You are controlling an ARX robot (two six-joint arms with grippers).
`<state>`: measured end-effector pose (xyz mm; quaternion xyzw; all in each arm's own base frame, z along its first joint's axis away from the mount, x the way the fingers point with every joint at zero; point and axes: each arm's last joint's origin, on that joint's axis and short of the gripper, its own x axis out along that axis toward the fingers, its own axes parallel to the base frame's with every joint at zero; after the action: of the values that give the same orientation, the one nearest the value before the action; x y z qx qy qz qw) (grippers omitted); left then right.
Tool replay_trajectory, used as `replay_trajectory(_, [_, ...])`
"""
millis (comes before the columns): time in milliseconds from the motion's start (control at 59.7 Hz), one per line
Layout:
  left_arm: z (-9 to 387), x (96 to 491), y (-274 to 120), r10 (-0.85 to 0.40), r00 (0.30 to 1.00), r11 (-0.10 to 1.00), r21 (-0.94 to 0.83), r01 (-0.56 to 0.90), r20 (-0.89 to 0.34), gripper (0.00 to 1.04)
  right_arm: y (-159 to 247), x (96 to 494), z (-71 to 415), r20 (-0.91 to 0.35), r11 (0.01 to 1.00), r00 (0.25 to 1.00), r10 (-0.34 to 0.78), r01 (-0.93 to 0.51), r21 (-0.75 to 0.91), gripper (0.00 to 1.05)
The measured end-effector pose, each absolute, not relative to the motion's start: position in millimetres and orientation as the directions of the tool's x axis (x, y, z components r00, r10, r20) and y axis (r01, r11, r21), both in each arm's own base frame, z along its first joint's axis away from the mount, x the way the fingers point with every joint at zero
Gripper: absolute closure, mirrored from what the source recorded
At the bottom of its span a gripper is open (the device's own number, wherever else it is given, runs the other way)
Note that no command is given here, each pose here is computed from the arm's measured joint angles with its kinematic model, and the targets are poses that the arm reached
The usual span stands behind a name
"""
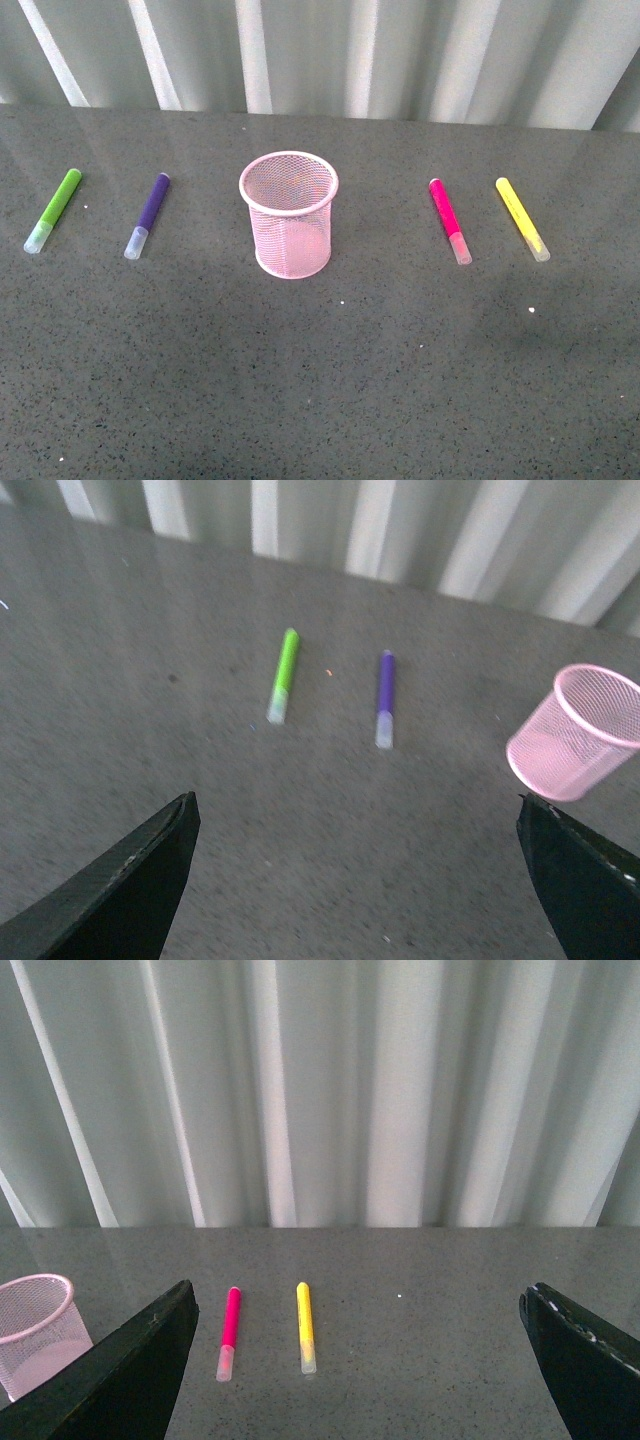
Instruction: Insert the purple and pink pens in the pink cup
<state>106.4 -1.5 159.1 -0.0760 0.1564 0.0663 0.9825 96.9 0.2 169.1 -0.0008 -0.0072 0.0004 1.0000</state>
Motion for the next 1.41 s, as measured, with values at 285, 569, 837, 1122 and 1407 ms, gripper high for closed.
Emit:
replay_trajectory(285, [204.7,201.5,-12.9,-0.068,0.917,0.991,-0.132,0.017,-0.393,0.07,0.2,96.9,169.1,0.014,1.0,1.0,0.0,0.0,-0.002,0.07])
replay_trajectory(569, [164.5,302.0,-32.3,-0.078,0.766,0.997,-0.057,0.054,-0.638,0.07,0.2,96.9,169.1,0.014,1.0,1.0,0.0,0.0,-0.002,0.07])
replay_trajectory(837, [132.5,357.6,-50.2,-0.124,0.682,0.992,-0.066,0.11,-0.721,0.07,0.2,96.9,169.1,0.014,1.0,1.0,0.0,0.0,-0.002,0.07])
replay_trajectory(1122, [100.4,397.8,-52.6,-0.1,0.632,0.994,-0.043,0.105,-0.768,0.07,0.2,96.9,169.1,0.014,1.0,1.0,0.0,0.0,-0.002,0.07])
replay_trajectory(1407, [84.1,430.3,-55.6,-0.062,0.638,0.991,0.027,0.129,-0.768,0.07,0.2,96.9,169.1,0.014,1.0,1.0,0.0,0.0,-0.002,0.07])
